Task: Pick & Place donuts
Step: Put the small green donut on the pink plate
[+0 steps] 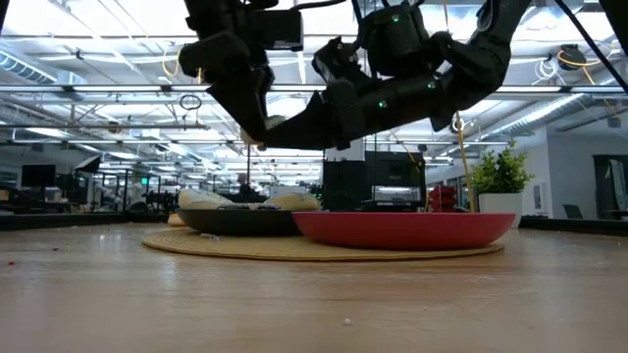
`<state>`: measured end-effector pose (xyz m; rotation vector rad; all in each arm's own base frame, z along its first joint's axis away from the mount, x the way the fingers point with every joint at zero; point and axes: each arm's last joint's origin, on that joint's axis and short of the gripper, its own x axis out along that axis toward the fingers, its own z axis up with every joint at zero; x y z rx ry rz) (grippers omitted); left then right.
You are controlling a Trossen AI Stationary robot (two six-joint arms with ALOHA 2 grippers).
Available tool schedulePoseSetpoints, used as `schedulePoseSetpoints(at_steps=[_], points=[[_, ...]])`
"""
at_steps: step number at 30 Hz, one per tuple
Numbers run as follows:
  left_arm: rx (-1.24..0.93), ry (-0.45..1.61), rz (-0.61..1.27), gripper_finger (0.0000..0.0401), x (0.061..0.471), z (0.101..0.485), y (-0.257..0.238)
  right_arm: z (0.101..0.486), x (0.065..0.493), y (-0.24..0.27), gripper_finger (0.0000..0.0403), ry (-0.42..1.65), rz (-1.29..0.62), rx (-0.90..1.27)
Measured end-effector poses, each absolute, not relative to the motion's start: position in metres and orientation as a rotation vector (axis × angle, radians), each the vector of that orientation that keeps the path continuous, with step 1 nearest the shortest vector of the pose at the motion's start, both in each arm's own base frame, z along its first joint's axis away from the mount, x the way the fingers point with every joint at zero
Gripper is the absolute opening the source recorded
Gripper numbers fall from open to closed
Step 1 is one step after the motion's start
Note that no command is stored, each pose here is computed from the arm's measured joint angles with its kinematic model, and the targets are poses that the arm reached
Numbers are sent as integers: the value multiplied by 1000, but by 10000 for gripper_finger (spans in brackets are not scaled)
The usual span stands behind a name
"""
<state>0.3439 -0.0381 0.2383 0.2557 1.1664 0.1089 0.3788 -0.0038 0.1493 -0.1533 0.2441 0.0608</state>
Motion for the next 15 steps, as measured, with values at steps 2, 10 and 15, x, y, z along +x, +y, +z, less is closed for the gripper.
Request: schedulePoseSetpoints(at_steps=[2,10,15], points=[[252,1176,113,90,343,238,-38,150,379,-4,258,241,60,-156],[262,1199,129,90,341,237,-37,150,378,-4,258,253,60,-156],[251,1199,137,90,341,237,-37,151,378,-4,258,244,60,-156]])
